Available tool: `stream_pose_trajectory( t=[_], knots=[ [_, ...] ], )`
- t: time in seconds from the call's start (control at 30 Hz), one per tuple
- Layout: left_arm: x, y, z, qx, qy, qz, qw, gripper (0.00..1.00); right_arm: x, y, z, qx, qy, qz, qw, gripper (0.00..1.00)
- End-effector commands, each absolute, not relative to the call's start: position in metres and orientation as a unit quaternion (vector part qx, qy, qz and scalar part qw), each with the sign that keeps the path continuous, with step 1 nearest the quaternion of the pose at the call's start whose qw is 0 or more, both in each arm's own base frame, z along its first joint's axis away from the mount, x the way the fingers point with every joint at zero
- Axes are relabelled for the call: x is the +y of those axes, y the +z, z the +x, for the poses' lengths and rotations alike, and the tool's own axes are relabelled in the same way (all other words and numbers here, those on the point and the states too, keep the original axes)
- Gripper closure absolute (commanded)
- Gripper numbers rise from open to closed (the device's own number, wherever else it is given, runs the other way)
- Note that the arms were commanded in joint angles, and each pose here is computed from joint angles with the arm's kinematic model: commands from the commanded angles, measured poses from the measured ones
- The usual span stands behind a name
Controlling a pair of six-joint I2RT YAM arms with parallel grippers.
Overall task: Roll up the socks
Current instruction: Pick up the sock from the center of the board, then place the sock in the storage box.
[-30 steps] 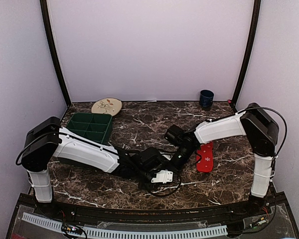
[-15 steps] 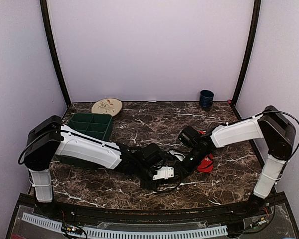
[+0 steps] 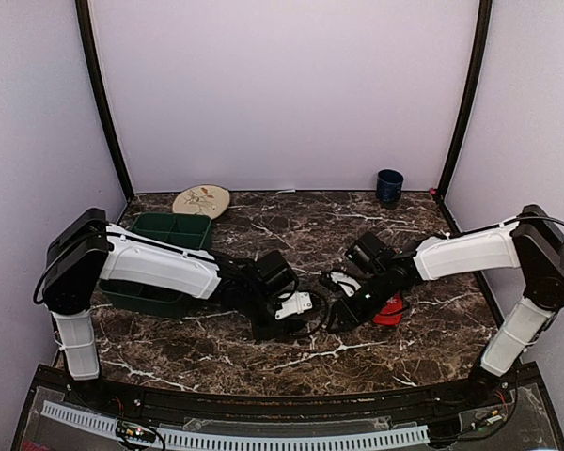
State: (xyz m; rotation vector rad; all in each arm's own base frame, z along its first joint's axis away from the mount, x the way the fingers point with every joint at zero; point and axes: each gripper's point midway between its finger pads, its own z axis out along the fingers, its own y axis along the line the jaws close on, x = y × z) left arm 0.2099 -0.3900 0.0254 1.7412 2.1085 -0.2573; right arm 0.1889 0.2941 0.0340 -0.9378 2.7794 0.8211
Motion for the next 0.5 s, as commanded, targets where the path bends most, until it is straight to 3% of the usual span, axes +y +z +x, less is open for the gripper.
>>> stream_pose_trajectory(
  t=[0.0,0.47],
  knots=[
    [-0.364,0.054,0.225,0.789,-0.064,0.579,0.194,1.0,0.296,0.054,0.218,0.913,0.255,-0.294,0.126,0.57],
    [-0.274,0.169,0.312,0.846,0.051,0.418,0.326,1.0,0.314,0.074,0.246,0.9,0.258,-0.304,0.176,0.58]
  ],
)
